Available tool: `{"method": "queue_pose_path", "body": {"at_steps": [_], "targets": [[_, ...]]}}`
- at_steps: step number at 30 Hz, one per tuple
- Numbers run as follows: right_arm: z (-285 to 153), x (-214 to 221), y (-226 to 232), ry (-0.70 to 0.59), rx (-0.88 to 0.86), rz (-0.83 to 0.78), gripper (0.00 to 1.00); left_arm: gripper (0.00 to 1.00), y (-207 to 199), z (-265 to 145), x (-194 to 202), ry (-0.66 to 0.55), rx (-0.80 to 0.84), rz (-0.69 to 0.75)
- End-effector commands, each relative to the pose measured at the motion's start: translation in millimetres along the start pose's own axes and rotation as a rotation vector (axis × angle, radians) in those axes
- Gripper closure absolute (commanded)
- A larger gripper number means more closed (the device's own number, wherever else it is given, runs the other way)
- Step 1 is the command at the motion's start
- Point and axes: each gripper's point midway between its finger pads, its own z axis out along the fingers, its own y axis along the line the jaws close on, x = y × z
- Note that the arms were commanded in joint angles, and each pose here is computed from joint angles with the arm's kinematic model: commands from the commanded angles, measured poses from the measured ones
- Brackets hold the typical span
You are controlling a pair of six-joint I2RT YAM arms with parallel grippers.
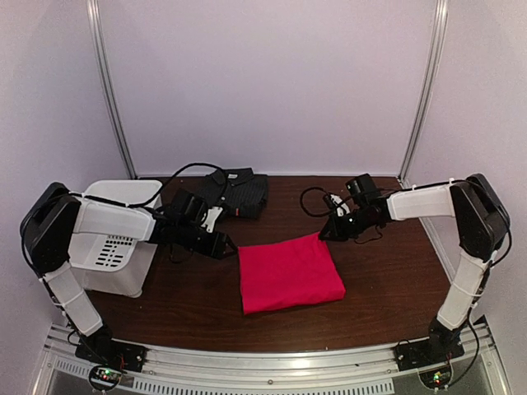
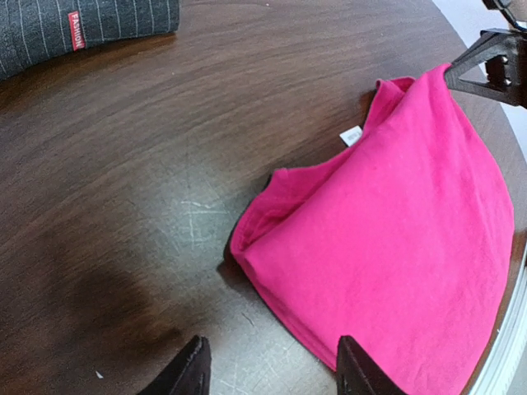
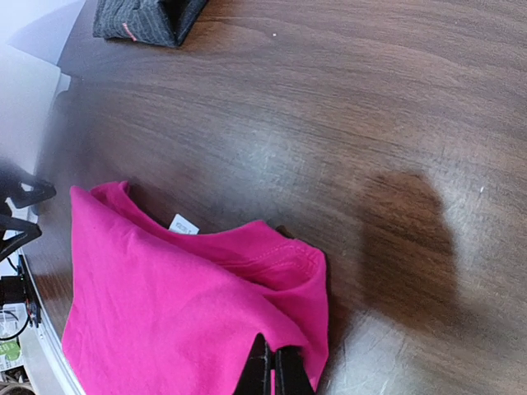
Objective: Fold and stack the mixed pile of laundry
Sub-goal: Smooth out the square-folded T-shirt at the center of the board.
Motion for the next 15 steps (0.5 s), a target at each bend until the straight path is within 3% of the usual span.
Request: {"method": "queue_pose_path", "body": {"at_steps": [1, 9, 15], "targets": [[14, 2, -20, 0.037, 0.052, 0.016, 1.00, 0.47, -12, -5, -16, -0.096, 0.069, 0.006], [17, 6, -19, 0.038, 0.031, 0.025, 1.00, 0.47, -15, 19, -25, -0.140, 0.151, -0.060], [6, -4, -12, 0.030, 0.029, 0.014, 1.00, 0.55, -5, 41, -33, -0.145, 0.130, -0.107]]}}
